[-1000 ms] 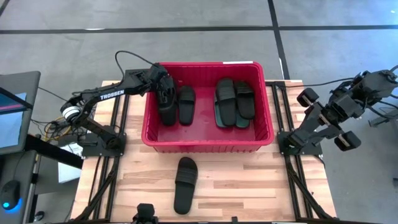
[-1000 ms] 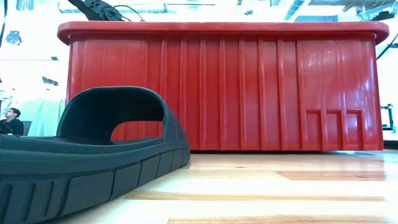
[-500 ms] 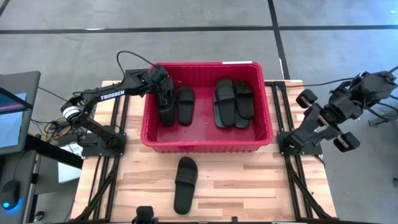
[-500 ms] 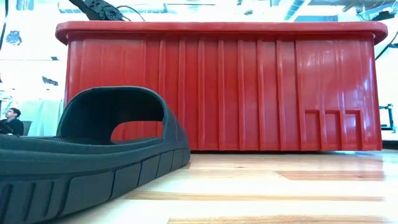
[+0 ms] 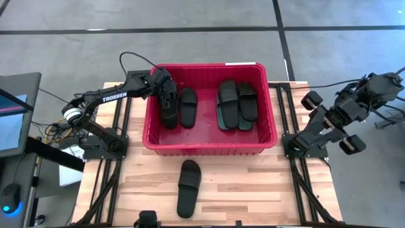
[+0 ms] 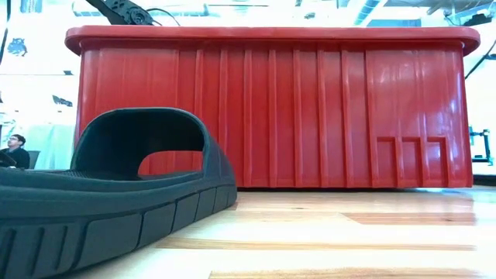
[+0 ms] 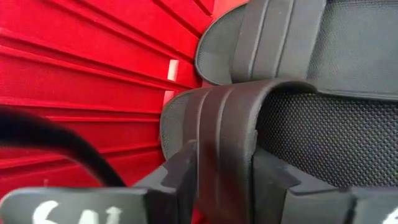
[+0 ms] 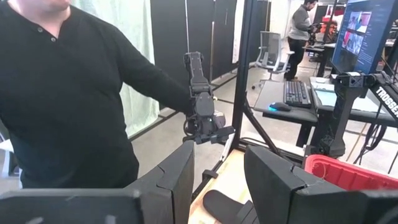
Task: Pick and place slides into bin
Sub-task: Put the left black slipper into the red organizer bin
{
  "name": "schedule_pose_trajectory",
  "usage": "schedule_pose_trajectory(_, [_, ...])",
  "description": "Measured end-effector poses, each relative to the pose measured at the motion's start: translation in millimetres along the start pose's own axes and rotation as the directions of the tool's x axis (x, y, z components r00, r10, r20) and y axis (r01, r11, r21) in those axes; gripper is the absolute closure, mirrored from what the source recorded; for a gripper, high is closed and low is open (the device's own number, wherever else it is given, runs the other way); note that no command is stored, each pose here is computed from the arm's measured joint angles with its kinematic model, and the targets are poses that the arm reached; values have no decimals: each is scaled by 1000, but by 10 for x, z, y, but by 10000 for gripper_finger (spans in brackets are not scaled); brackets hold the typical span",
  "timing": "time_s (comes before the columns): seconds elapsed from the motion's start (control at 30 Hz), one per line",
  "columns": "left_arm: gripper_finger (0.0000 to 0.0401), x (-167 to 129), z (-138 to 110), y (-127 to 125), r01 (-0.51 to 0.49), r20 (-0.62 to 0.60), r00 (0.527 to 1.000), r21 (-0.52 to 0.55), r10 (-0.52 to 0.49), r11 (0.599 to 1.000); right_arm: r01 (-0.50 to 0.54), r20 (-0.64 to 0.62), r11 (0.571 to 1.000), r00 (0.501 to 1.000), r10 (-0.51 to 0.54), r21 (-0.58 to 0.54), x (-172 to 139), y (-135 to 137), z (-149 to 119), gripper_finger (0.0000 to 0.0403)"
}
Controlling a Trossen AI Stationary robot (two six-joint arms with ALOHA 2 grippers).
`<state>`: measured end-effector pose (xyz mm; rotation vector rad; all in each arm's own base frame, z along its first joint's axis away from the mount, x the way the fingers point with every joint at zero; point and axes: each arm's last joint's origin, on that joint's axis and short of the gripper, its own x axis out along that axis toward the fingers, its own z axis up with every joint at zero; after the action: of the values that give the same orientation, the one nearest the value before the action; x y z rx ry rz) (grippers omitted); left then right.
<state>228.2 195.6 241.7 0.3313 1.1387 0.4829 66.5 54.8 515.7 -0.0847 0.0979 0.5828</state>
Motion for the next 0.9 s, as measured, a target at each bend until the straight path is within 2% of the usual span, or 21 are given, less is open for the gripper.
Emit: schedule_pose_trajectory(0.9, [291, -13, 18, -69, 55, 12, 998, 106, -57, 993, -1, -9, 1000, 1000, 1, -1, 0, 0, -8, 275])
